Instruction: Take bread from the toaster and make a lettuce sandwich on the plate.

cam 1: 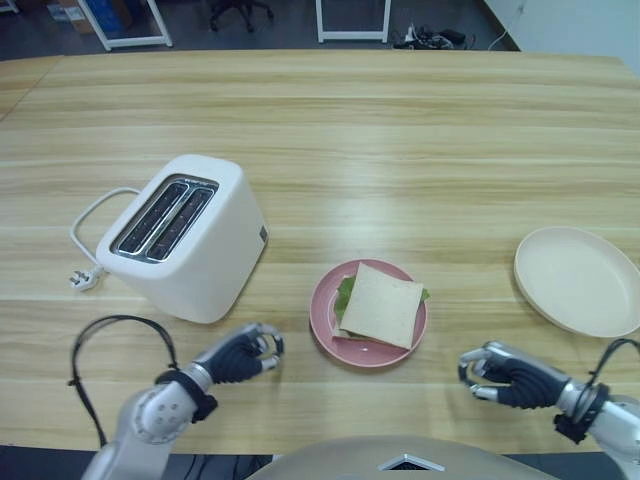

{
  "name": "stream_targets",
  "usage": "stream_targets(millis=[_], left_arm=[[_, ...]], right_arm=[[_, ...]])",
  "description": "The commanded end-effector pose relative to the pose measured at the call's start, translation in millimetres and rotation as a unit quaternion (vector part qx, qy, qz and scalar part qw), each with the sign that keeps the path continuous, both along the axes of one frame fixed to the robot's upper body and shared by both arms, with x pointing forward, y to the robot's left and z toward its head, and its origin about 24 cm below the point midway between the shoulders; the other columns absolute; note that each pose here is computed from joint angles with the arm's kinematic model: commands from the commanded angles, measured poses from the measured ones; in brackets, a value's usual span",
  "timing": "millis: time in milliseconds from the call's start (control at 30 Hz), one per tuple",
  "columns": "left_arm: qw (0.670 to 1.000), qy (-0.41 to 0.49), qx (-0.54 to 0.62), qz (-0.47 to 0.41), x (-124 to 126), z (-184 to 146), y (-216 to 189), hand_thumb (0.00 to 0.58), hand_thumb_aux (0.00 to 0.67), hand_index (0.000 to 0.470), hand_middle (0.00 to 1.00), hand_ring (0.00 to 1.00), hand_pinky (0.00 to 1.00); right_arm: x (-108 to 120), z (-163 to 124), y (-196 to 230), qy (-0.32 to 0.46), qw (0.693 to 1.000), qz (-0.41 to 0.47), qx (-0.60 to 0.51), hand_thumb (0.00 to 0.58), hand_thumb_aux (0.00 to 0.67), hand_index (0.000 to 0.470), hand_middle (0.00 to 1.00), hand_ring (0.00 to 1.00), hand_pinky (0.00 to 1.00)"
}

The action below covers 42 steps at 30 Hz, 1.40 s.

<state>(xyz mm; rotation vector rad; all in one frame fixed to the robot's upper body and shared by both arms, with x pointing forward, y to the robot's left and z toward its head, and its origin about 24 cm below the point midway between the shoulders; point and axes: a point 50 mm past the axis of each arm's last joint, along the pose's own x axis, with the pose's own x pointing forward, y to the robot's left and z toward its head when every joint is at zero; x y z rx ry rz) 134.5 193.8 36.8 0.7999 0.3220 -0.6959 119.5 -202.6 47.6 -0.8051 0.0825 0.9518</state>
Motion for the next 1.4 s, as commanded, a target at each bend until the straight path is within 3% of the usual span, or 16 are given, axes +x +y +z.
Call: stream_targets(millis=[33, 267, 433, 567, 600, 667, 767, 800, 833, 867, 900, 933, 1033, 1133, 1233, 1400], left_arm=[[0.999, 0.035, 0.019, -0.023, 0, -26, -16, 0.58, 0.67, 0.47, 1.0, 1.0, 1.0], [0.998, 0.038, 0.023, -0.038, 10, -46, -35, 0.58, 0.67, 0.47, 1.0, 1.0, 1.0], [0.999, 0.035, -0.029, -0.019, 32, -67, -57, 0.58, 0.67, 0.47, 1.0, 1.0, 1.0], [1.0, 0.012, -0.005, 0.0, 57, -84, -62, 0.58, 0.662, 0.464, 1.0, 1.0, 1.0], [1.0, 0.001, -0.002, 0.011, 64, -86, -62, 0.577, 0.623, 0.437, 1.0, 1.0, 1.0], [0.999, -0.022, -0.009, 0.036, 76, -86, -62, 0.58, 0.67, 0.47, 1.0, 1.0, 1.0], [0.995, -0.063, -0.032, 0.073, 95, -78, -65, 0.58, 0.67, 0.47, 1.0, 1.0, 1.0], [0.993, -0.077, -0.036, 0.084, 99, -76, -66, 0.564, 0.56, 0.393, 1.0, 1.0, 1.0], [0.99, -0.091, -0.046, 0.097, 103, -72, -65, 0.47, 0.378, 0.265, 1.0, 1.0, 1.0], [0.987, -0.105, -0.056, 0.11, 105, -69, -64, 0.104, 0.063, 0.044, 0.9, 0.9, 0.9], [0.981, -0.128, -0.074, 0.124, 107, -61, -62, 0.0, 0.0, 0.0, 0.44, 0.44, 0.44], [0.97, -0.164, -0.111, 0.142, 109, -50, -60, 0.0, 0.0, 0.0, 0.0, 0.0, 0.0], [0.908, -0.25, -0.275, 0.193, 109, -5, -52, 0.0, 0.0, 0.0, 0.0, 0.0, 0.0], [0.843, -0.297, -0.394, 0.216, 107, 29, -47, 0.0, 0.0, 0.0, 0.0, 0.0, 0.0], [0.807, -0.294, -0.449, 0.247, 112, 37, -44, 0.0, 0.0, 0.0, 0.0, 0.0, 0.0], [0.789, -0.254, -0.465, 0.311, 125, 19, -39, 0.0, 0.0, 0.0, 0.0, 0.0, 0.0]], right_arm=[[-4, -23, 23, 0.033, 0.999, 0.039, -0.012, 0.58, 0.67, 0.47, 1.0, 1.0, 1.0], [2, -46, 51, 0.032, 0.997, 0.066, -0.019, 0.58, 0.67, 0.47, 1.0, 1.0, 1.0], [49, -52, 64, -0.032, 0.999, 0.027, 0.009, 0.58, 0.67, 0.47, 1.0, 1.0, 1.0], [86, -50, 63, -0.093, 0.996, -0.003, -0.012, 0.58, 0.67, 0.47, 1.0, 1.0, 1.0], [93, -48, 63, -0.104, 0.995, -0.007, -0.012, 0.58, 0.67, 0.47, 1.0, 1.0, 1.0], [103, -47, 64, -0.116, 0.993, -0.013, -0.01, 0.58, 0.67, 0.47, 1.0, 1.0, 1.0], [114, -50, 63, -0.13, 0.991, -0.03, -0.009, 0.58, 0.67, 0.47, 1.0, 1.0, 1.0], [115, -51, 63, -0.133, 0.99, -0.033, -0.009, 0.58, 0.67, 0.47, 1.0, 1.0, 1.0], [114, -49, 62, -0.135, 0.99, -0.035, 0.002, 0.58, 0.67, 0.47, 1.0, 1.0, 1.0], [112, -47, 61, -0.135, 0.99, -0.035, 0.014, 0.58, 0.67, 0.47, 1.0, 1.0, 1.0], [107, -41, 60, -0.129, 0.99, -0.033, 0.039, 0.563, 0.554, 0.389, 1.0, 1.0, 1.0], [100, -33, 58, -0.115, 0.99, -0.028, 0.078, 0.0, 0.0, 0.0, 0.01, 0.01, 0.01], [76, 13, 47, -0.095, 0.965, -0.016, 0.246, 0.0, 0.0, 0.0, 0.0, 0.0, 0.0], [76, 52, 27, -0.134, 0.916, -0.08, 0.368, 0.0, 0.0, 0.0, 0.0, 0.0, 0.0], [93, 57, 17, -0.17, 0.881, -0.184, 0.402, 0.0, 0.0, 0.0, 0.0, 0.0, 0.0], [120, 35, 20, -0.181, 0.839, -0.349, 0.376, 0.0, 0.0, 0.0, 0.0, 0.0, 0.0]])
